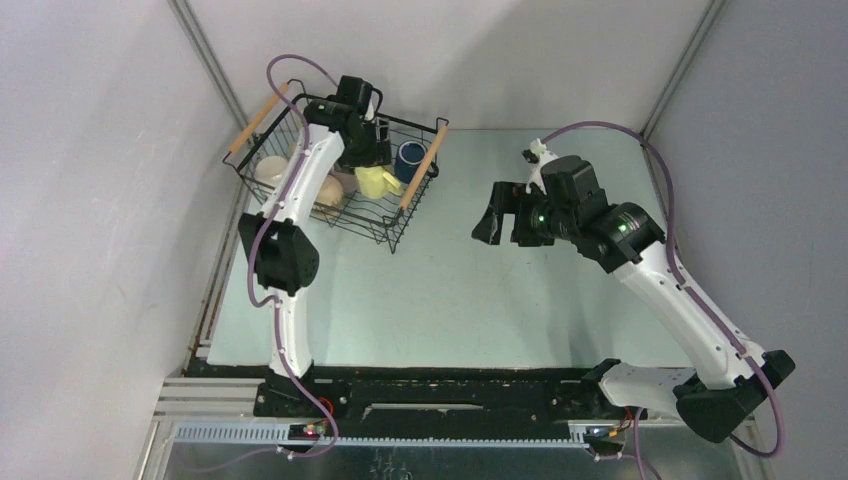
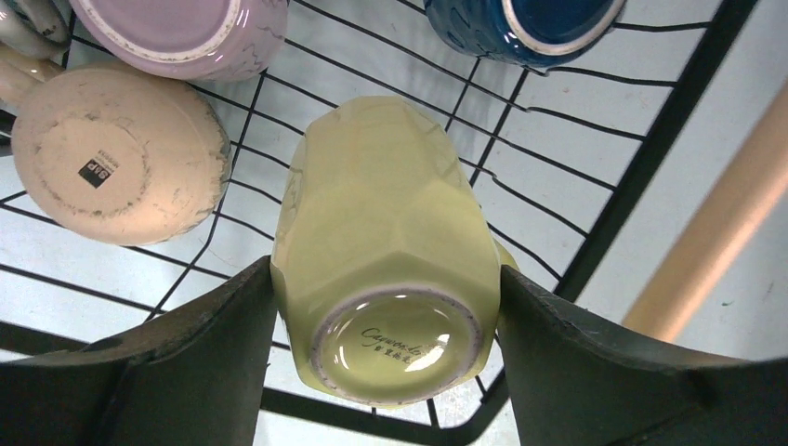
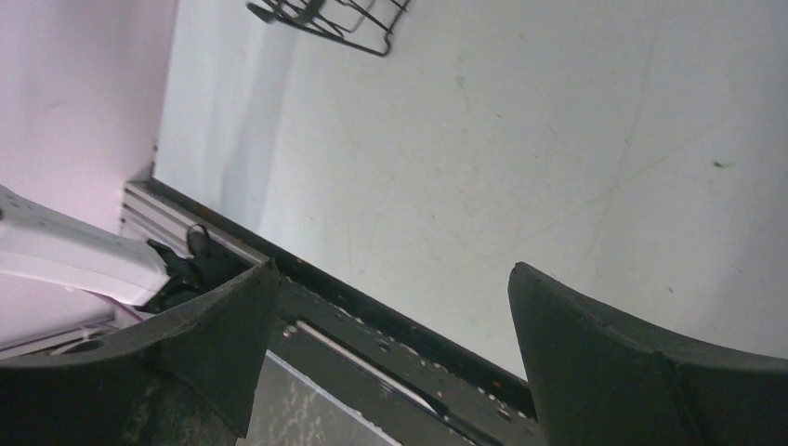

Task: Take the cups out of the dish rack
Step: Unload the cup from the dish rack.

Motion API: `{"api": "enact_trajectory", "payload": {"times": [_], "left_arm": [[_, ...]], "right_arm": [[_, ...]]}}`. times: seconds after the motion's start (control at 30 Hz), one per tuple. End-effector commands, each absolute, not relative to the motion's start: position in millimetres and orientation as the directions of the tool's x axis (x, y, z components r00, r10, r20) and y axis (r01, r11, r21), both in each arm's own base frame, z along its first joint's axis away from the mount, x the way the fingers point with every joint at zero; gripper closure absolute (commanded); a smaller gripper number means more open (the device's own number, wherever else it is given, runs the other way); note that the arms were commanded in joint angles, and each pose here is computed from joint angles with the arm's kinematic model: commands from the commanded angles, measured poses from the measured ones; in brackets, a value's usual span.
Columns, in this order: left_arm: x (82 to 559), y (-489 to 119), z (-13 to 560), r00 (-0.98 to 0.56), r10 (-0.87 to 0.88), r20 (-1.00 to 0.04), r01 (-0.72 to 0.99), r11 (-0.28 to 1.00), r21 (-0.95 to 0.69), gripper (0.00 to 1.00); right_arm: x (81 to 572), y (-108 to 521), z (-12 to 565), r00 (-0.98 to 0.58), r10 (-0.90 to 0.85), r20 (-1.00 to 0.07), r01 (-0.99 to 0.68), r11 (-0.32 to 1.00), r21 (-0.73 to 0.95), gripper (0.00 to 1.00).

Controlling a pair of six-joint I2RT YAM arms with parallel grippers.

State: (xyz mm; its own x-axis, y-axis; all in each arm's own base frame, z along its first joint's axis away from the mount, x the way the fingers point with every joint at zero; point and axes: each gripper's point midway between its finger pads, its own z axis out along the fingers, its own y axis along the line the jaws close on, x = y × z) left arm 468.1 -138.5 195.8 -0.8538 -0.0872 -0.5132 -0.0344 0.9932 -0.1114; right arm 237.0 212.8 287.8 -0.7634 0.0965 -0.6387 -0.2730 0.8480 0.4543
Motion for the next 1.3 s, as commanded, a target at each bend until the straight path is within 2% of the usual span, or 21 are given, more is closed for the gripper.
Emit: {"api": "enact_trajectory", "payload": {"times": [0.0, 0.73, 1.27], "left_arm": [[463.1, -144.2, 298.7, -0.714, -0.122, -0.689, 0.035, 0.977, -0.209, 1.0], [403.2, -178.7, 383.2, -0.636, -0.135, -0.76, 0.21, 0.917, -0.339, 1.0], [343.8, -230.3, 415.1, -0.622, -0.067, -0.78, 0.434, 0.799, -0.415, 1.0]], "right_arm": [[254.5, 239.8, 310.7, -0.755, 0.158, -0.636, -0.337, 0.739, 0.583, 0.0], [340.0, 257.9, 336.7, -0.76, 0.323, -0.564, -0.388, 0.47, 0.793, 0.01], [347.9, 250.3, 337.0, -0.753, 0.36, -0.55, -0.459, 0.312, 0.832, 0.03]]}}
